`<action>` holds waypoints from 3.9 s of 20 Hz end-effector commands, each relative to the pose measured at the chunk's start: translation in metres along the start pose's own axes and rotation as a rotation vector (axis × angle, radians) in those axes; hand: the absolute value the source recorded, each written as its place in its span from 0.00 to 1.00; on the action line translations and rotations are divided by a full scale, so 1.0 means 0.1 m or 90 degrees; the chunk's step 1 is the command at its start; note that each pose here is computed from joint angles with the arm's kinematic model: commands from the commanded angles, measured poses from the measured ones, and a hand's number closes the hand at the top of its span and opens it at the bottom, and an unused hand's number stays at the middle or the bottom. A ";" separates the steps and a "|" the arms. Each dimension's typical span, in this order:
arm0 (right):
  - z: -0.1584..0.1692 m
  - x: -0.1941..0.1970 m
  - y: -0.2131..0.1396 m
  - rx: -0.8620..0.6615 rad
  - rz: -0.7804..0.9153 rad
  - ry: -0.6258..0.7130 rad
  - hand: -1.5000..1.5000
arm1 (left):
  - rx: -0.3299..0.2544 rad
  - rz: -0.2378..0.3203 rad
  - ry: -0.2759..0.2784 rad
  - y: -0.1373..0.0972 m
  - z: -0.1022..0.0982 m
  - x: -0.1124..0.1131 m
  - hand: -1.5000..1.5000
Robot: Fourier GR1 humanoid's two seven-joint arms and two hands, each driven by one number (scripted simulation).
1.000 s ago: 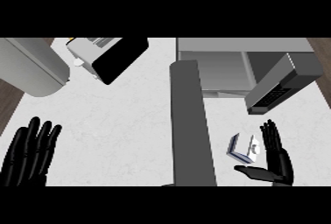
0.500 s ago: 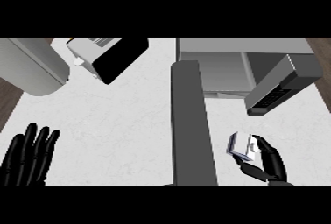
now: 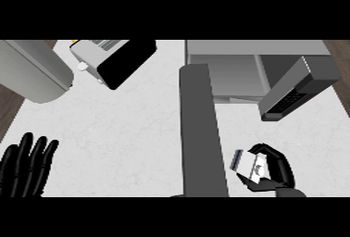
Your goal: Pick up the milk, place it into the microwave and close the microwave
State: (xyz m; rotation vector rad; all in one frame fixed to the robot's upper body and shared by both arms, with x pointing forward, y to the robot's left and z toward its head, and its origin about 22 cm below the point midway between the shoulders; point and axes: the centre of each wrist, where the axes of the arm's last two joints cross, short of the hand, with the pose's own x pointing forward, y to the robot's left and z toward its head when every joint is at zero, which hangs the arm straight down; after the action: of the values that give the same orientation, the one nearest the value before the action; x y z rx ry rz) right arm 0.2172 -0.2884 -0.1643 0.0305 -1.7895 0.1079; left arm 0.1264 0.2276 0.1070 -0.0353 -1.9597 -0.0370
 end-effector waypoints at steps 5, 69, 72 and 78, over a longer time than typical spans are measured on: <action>0.26 0.03 -0.05 -0.005 -0.062 -0.107 1.00 | 0.003 0.008 0.014 -0.03 0.04 -0.17 0.00; -2.57 1.34 0.50 -0.143 0.466 -0.016 0.00 | -0.044 -0.039 0.026 0.30 -0.07 -0.17 0.00; -2.57 1.34 0.52 -0.171 0.456 -0.016 0.00 | -0.041 -0.040 0.029 0.28 -0.08 -0.16 0.00; -2.57 1.37 0.39 -0.221 0.448 -0.031 0.00 | -0.034 -0.036 0.027 0.19 -0.01 -0.25 0.00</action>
State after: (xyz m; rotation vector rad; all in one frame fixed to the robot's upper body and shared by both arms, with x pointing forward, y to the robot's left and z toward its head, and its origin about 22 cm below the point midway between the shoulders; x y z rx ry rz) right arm 0.4338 -0.2153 0.0207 -0.8460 -1.7629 0.3390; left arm 0.1423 0.2541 0.0856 -0.0156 -1.9149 -0.1370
